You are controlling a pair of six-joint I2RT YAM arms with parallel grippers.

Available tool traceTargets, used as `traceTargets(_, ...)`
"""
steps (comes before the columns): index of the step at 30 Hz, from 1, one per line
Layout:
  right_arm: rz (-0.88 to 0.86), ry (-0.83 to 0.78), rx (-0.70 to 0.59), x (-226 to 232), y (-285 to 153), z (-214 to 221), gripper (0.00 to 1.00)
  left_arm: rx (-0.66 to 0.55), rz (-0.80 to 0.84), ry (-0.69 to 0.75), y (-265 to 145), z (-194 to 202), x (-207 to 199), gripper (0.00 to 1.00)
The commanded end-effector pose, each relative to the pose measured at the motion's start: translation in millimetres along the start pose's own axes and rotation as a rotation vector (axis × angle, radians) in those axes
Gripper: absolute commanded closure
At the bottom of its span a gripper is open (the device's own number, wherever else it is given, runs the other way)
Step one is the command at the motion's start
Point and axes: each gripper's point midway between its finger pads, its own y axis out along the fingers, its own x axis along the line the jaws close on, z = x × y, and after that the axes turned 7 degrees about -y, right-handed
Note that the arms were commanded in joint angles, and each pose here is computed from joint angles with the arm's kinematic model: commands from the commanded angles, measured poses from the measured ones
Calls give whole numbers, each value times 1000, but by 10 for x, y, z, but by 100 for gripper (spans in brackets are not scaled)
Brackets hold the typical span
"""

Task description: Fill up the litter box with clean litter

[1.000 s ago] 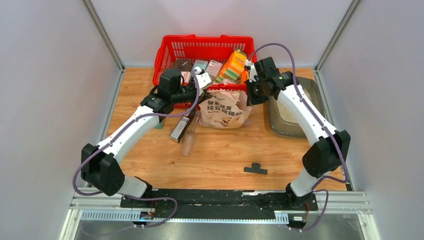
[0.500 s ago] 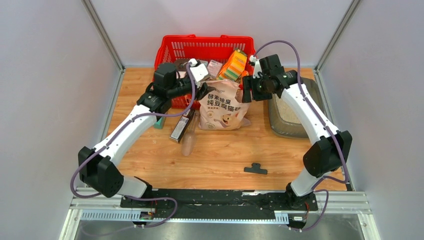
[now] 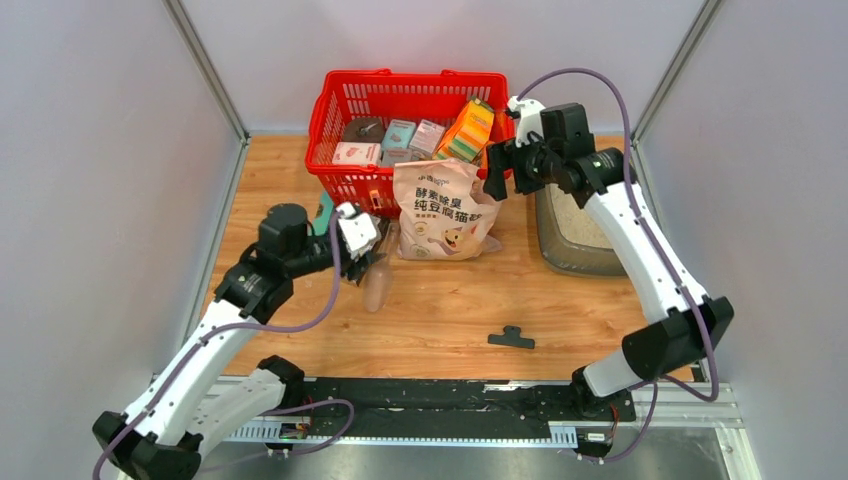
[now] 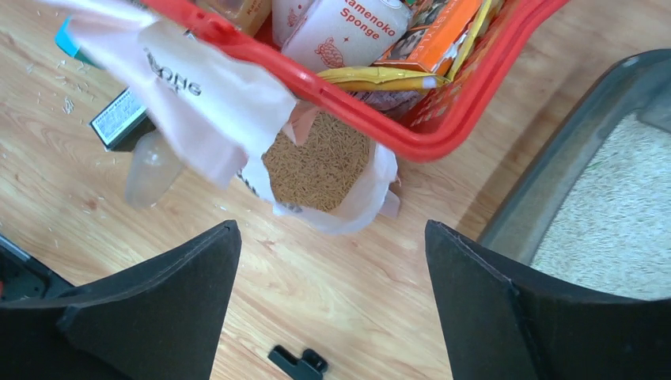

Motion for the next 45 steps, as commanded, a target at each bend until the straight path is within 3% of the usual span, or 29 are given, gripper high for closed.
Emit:
traceTargets(1,22,-136,-116,-6,-306,-137,9,337,252,-32,-40,1168,-532,35)
traceTargets(4,23,-153,-118,3,-350,-77,6,399,242,-101,131,1383,-488,37)
traceTargets(6,25,-161,-122,14,-388,-51,5,434,156,-232,289,1468,-370,38)
traceTargets(11,40,-170,-130,0,-451,-24,5,471,-148,-391,621,1536,127,40)
traceTargets(18,80,-191,-148,-53,-537,-3,4,670,-257,-541,748,2012,183,41)
traceTargets(23,93,-185,-155,-91,-578,4,3,723,-272,-551,761,2133,171,40)
traceTargets(30,101,-191,-159,-124,-582,-9,2,841,-245,-534,708,2268,30,27)
traceTargets(45,130,-199,-168,-202,-613,-59,0,973,-341,-523,671,2557,51,30)
